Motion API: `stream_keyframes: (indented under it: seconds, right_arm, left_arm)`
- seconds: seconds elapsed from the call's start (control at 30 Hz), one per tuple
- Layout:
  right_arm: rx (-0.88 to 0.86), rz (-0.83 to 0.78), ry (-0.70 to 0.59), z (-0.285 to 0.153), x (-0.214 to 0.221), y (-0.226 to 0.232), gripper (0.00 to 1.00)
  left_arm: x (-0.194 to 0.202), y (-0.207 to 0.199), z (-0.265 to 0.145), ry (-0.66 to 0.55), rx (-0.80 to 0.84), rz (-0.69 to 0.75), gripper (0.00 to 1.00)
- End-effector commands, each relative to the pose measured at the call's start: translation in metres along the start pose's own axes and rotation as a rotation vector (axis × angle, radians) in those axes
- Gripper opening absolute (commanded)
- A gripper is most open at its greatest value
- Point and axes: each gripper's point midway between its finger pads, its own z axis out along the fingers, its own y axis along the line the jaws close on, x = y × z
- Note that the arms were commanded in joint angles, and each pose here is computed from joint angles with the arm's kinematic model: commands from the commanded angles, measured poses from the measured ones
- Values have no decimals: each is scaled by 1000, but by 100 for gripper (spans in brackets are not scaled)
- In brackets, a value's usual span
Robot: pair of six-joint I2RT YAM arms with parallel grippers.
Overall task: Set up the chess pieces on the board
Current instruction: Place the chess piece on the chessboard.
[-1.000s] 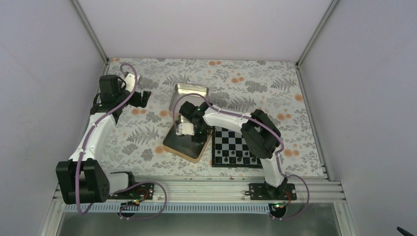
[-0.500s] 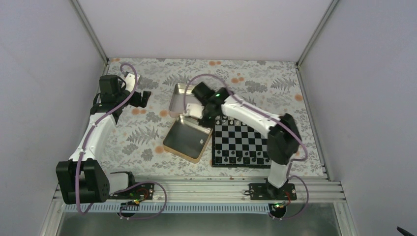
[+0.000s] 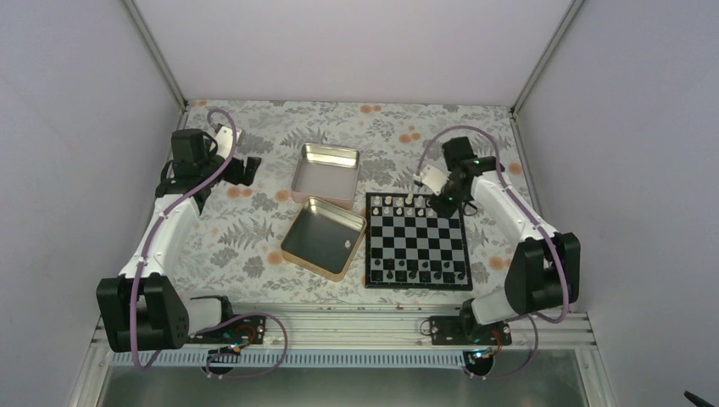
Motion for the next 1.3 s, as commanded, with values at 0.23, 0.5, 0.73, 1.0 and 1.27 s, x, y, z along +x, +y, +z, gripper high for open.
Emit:
stream_keyframes:
  seconds: [0.23,0.5,0.73,1.0,1.27]
  right_arm:
    - [-62,115,4,45,44,-31,10]
    - [-65,134,2,60,41,-44,10]
    - [-82,155,32,78,50,-48,10]
    - [-98,162,31,84,51,-48,11]
    - [-116,163,25,84,50,-45,13]
  left_arm:
    - [-6,-1,-3,-23,10,10,100]
    - [-5,0,-2,-20,5,10,100]
    - [-6,0,-2,-21,5,10,100]
    - [-6,0,-3,-20,4,8,100]
    - [-6,0,-3,-22,3,11,100]
